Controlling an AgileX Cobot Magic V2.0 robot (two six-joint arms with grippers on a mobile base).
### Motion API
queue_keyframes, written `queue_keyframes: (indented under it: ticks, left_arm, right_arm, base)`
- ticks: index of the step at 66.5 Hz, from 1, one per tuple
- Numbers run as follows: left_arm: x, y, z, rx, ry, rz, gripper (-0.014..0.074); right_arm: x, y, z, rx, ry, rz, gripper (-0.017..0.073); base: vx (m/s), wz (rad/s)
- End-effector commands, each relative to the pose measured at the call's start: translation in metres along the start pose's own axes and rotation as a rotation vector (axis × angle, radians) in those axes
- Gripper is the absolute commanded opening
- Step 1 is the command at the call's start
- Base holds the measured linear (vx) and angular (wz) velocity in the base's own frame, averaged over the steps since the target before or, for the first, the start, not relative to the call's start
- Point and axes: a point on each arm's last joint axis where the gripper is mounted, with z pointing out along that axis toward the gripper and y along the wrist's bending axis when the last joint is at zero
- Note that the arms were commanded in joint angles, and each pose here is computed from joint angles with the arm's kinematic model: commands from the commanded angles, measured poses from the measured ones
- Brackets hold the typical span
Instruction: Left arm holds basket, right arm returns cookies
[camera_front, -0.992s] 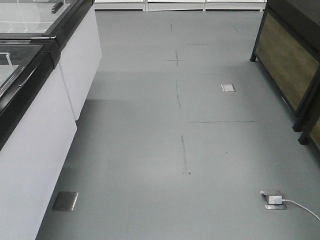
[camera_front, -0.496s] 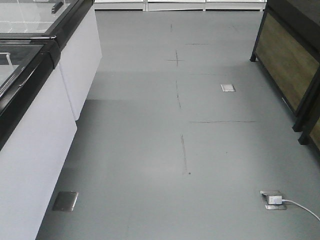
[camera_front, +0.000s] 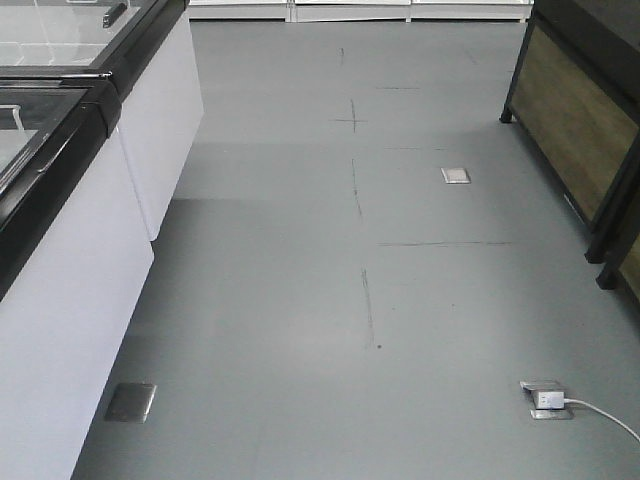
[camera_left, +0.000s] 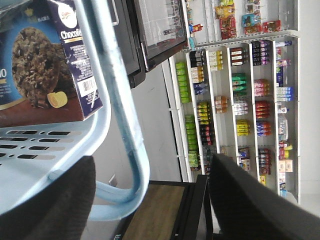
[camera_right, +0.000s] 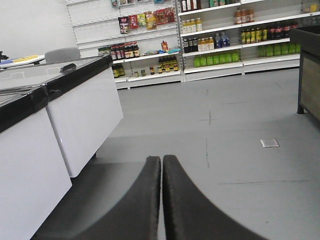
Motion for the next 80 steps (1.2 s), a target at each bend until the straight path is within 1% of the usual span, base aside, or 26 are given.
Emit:
queue_keyframes:
  ticks: [1, 8, 12, 19, 27, 33, 37, 44, 49, 62, 71, 80]
  left_arm:
    - [-0.002, -0.016, -0.005, 0.082, -0.03, -0.001, 0.047]
    - [-0.006, -0.012, 0.0, 0.092, -0.027, -0.002, 0.047]
    - [-0.009, -0.011, 0.002, 0.115, -0.026, -0.005, 0.047]
    - [-0.014, -0.009, 0.007, 0.15, -0.025, -0.026, 0.047]
    - [-0.018, -0.004, 0.011, 0.162, -0.025, -0.032, 0.047]
    - [-0.022, 0.001, 0.015, 0.161, -0.022, -0.053, 0.047]
    - [-0.024, 0.003, 0.018, 0.164, -0.023, -0.053, 0.047]
    - [-0.027, 0.006, 0.021, 0.186, -0.018, -0.041, 0.047]
    - [-0.031, 0.009, 0.025, 0.205, -0.015, -0.056, 0.047]
    - [-0.037, 0.01, 0.028, 0.267, -0.033, -0.07, 0.047]
    - [-0.039, 0.012, 0.03, 0.281, -0.033, -0.07, 0.047]
    - [-0.041, 0.015, 0.032, 0.286, -0.034, -0.084, 0.047]
  right_arm:
    - [-0.008, 0.001, -0.001, -0.01, -0.085, -0.008, -0.0008]
    - [-0.008, 0.001, -0.001, -0.01, -0.085, -0.008, -0.0008]
    - [-0.008, 0.001, -0.001, -0.01, -0.085, -0.008, -0.0008]
    - [-0.008, 0.001, -0.001, -0.01, -0.085, -0.008, -0.0008]
    - [-0.008, 0.001, -0.001, -0.01, -0.085, -0.008, -0.0008]
    - [-0.008, 0.001, -0.001, -0.01, -0.085, -0.008, -0.0008]
    - [-0.008, 0.001, -0.001, -0.01, -0.085, -0.008, -0.0008]
    - [-0.008, 0.001, -0.001, -0.01, -0.085, -0.008, -0.0008]
    - [-0.008, 0.001, -0.001, -0.01, -0.085, -0.008, -0.0008]
    - [-0.008, 0.001, -0.001, -0.01, -0.085, -0.008, -0.0008]
    - [-0.008, 0.001, -0.001, -0.01, -0.085, -0.008, -0.0008]
    - [-0.008, 0.001, -0.001, -0.01, -0.085, -0.008, -0.0008]
  base:
    - [0.0, 0.0]
    - [0.0, 0.0]
    - [0.0, 0.0]
    - [0.0, 0.0]
    - [0.0, 0.0]
    - [0.0, 0.0]
    - [0.0, 0.0]
    - [0.0, 0.0]
    - [0.0, 0.0]
    - [0.0, 0.0]
    - [0.0, 0.0]
    - [0.0, 0.0]
